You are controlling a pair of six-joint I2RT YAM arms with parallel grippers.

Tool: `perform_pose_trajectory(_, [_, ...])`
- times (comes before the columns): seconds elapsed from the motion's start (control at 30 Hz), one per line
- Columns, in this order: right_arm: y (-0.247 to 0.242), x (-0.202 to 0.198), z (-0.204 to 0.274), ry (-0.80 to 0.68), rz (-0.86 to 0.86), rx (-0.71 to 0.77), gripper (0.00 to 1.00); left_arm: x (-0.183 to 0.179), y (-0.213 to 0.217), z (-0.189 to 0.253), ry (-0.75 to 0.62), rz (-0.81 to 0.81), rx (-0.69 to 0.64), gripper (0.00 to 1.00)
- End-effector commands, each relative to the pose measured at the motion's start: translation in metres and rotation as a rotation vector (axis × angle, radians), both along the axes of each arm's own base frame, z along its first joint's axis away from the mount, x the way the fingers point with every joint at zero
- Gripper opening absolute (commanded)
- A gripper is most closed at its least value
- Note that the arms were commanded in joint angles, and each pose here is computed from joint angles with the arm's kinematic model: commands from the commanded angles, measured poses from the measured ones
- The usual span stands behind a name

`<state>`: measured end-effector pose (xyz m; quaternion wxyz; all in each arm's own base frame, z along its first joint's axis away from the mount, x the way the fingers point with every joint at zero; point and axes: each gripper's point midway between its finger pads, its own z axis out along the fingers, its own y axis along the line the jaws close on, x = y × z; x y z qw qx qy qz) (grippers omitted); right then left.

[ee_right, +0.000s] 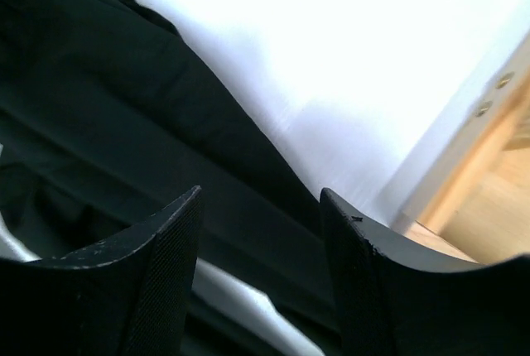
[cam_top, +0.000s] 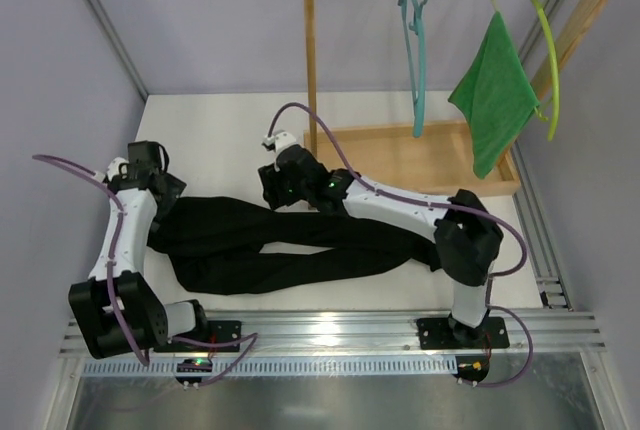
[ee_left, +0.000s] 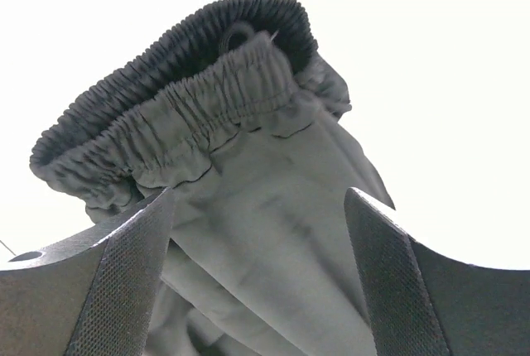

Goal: Place the trousers on the hanger
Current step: Fold the trousers

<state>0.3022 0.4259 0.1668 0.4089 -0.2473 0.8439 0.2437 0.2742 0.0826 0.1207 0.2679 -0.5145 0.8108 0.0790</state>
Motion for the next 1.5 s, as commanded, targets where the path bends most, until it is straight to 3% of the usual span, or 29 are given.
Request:
perform_pose_trajectory(0.0, [0.021,-0.001,-0.036,0.011,0.038,-0.025,0.61,0.001,0.012,0.030,-0.072,0.049,0.050,0.84])
perform_pose_trajectory(0.23, [0.029,-0.054,-0.112,0.051,0.076,-0.190,0.60,0.003,0.013,0.012,-0.004,0.059,0.023,0.84])
perform_pose_trajectory(0.37, [0.022,-0.079,-0.129,0.036,0.058,-0.216,0.60,-0.007,0.020,-0.008,0.023,0.135,-0.009,0.84])
perform_pose_trajectory(0.6, [0.014,-0.094,-0.159,0.061,0.028,-0.234,0.59,0.004,0.027,-0.019,-0.031,0.217,-0.111,0.82])
perform_pose_trajectory(0.87, [0.011,-0.097,-0.164,0.059,0.030,-0.249,0.59,0.019,0.008,-0.040,-0.021,0.215,-0.244,0.72])
perform_pose_trajectory(1.03, [0.011,-0.099,-0.169,0.076,0.033,-0.249,0.59,0.023,0.014,-0.010,-0.062,0.193,-0.182,0.77])
perform_pose_trajectory(1.2, [0.010,-0.100,-0.174,0.084,0.028,-0.264,0.59,0.027,0.017,0.034,-0.191,0.200,-0.145,0.79])
perform_pose_trajectory(1.47, [0.014,-0.101,-0.171,0.088,0.027,-0.249,0.59,0.037,0.006,0.036,-0.194,0.163,-0.172,0.79])
